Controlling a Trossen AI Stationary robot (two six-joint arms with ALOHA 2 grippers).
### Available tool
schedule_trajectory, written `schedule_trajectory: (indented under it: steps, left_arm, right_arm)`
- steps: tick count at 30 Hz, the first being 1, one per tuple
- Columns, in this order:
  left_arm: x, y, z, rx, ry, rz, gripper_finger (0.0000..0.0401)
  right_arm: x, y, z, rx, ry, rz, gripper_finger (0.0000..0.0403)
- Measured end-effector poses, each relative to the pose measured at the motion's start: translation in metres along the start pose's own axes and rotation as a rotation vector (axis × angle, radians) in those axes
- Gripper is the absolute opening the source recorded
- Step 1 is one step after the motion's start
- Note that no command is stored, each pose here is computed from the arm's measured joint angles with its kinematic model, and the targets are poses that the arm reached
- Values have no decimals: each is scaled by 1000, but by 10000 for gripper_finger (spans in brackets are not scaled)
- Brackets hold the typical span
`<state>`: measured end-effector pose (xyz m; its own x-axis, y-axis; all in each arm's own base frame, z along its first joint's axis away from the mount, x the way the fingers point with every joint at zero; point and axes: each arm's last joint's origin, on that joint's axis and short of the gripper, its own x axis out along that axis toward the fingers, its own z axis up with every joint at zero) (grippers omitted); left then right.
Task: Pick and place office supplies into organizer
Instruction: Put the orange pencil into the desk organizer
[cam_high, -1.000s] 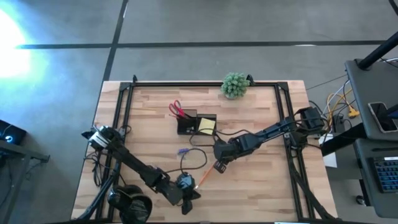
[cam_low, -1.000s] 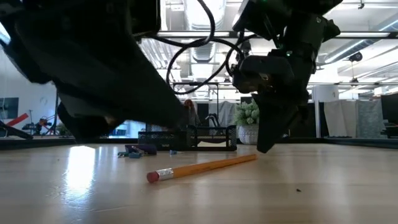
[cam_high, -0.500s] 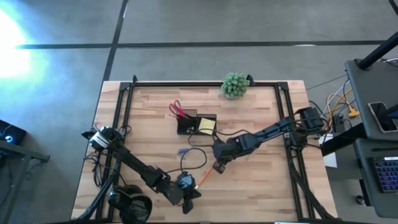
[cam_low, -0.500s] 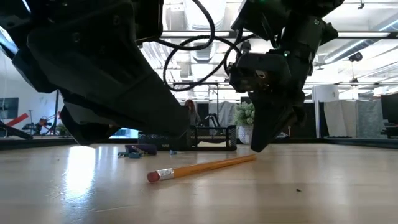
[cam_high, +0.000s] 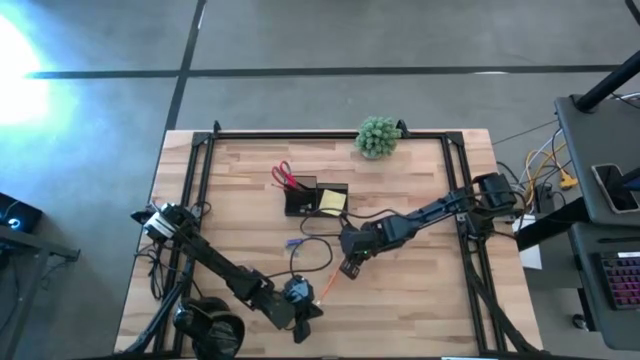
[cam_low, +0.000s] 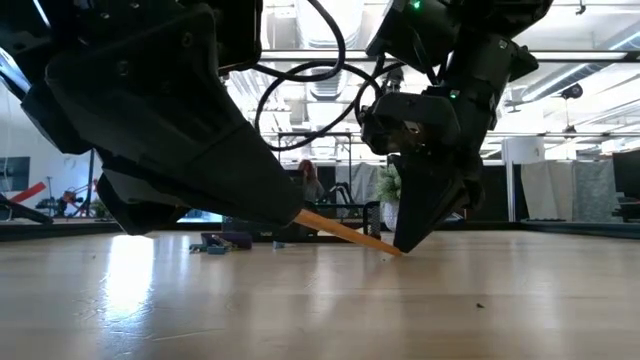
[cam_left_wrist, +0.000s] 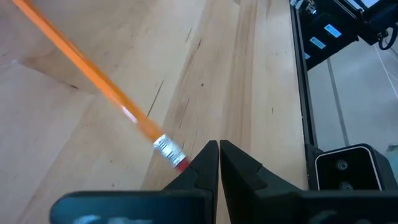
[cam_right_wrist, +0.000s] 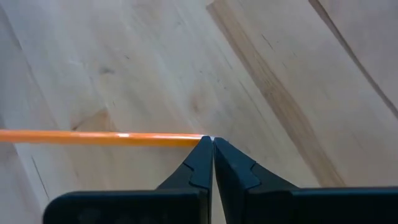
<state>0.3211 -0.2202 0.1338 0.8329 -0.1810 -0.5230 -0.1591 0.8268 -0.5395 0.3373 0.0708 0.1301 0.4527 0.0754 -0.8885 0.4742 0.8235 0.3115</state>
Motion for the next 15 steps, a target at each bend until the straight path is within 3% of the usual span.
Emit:
schedule_trajectory:
  steps: [9, 15]
  left_arm:
    - [-4, -6, -4, 9, -31, 10, 7]
    - [-19, -13, 0, 25, -4, 20, 71]
  right_arm:
    - [1, -3, 1, -6, 2, -10, 8]
    - [1, -3, 0, -6, 4, -9, 8]
